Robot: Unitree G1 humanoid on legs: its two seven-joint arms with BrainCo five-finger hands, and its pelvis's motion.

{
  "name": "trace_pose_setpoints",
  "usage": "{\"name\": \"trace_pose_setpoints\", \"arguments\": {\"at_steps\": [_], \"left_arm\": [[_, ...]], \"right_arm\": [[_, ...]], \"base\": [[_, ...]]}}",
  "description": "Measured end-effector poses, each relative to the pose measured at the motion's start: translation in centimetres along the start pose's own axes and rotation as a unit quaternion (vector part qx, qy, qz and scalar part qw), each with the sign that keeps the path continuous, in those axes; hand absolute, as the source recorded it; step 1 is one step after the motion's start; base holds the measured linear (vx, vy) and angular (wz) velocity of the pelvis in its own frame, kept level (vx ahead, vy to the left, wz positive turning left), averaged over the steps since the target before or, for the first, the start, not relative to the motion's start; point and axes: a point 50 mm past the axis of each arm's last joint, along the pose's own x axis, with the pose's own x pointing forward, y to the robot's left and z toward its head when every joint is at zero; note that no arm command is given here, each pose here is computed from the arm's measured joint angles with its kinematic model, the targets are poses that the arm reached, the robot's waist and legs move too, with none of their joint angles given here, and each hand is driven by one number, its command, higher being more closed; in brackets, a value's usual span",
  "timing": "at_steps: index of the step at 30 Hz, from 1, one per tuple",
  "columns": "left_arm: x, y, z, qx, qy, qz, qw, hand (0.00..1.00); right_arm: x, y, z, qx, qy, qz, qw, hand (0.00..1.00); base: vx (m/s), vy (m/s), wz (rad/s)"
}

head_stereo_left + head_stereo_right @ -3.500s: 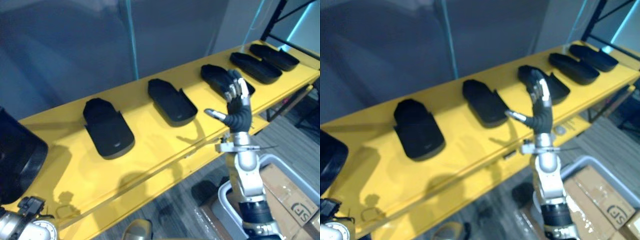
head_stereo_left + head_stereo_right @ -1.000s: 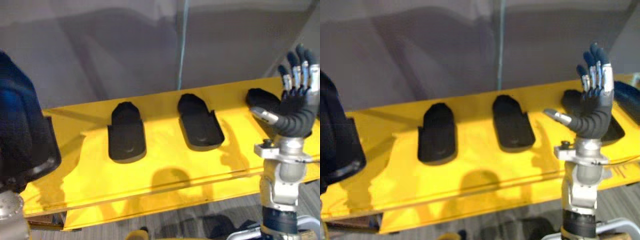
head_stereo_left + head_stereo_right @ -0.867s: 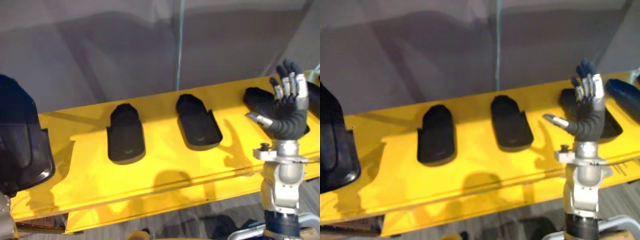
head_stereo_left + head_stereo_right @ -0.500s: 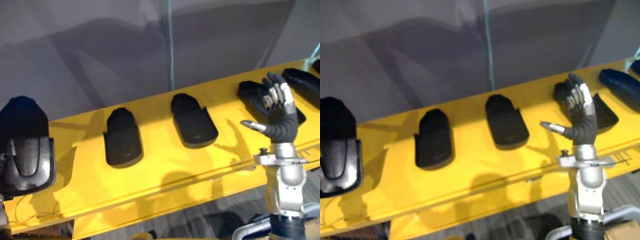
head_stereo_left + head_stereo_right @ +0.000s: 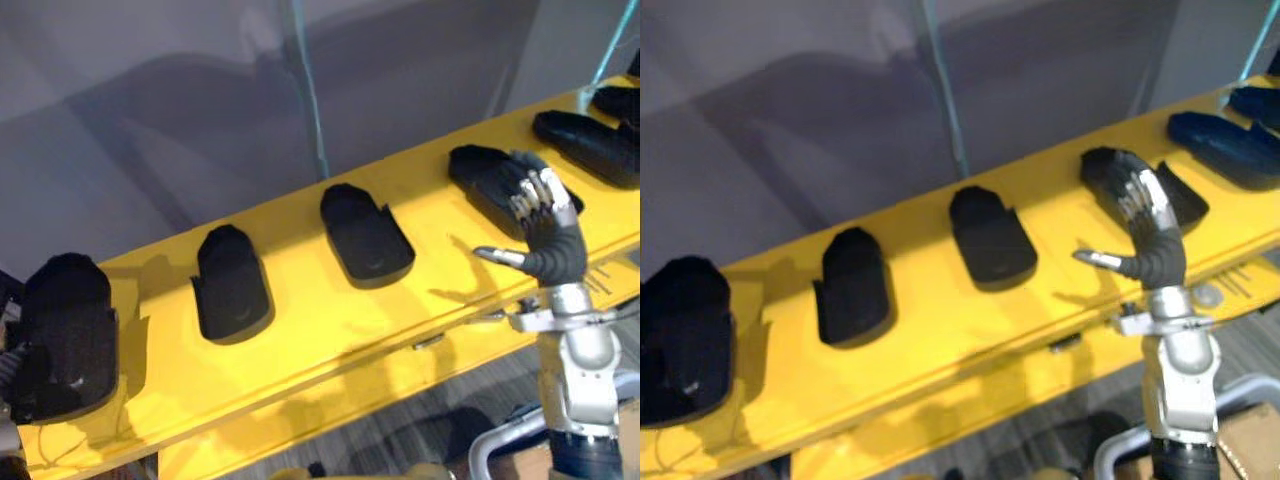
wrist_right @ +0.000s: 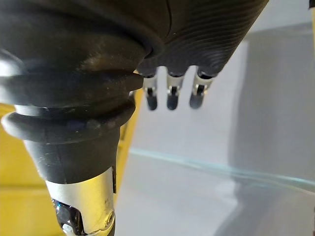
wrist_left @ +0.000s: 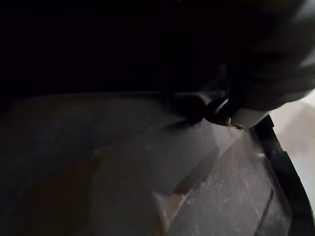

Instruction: Walk over and take plastic housings, then place them on the shelf

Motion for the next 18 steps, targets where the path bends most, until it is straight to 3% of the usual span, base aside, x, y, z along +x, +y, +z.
{"name": "trace_pose_setpoints", "arguments": {"at_steps": [12,18], "left_arm": [[-0.3,-1.7,-1.7,0.01,0.03,-0.018,0.999,1.0],[-0.1,-1.7,0.0,-0.006,-0.004,0.005,1.0,1.0]], "right_arm": [[0.8,0.3,1.8,-0.013,-0.027,0.037,0.999,0.0],[3.1,2.1,3.9,0.015,-0.098,0.124,0.987,0.0]], "base": [[0.0,0.011,-0.04],[-0.04,0.004,0.05]]}}
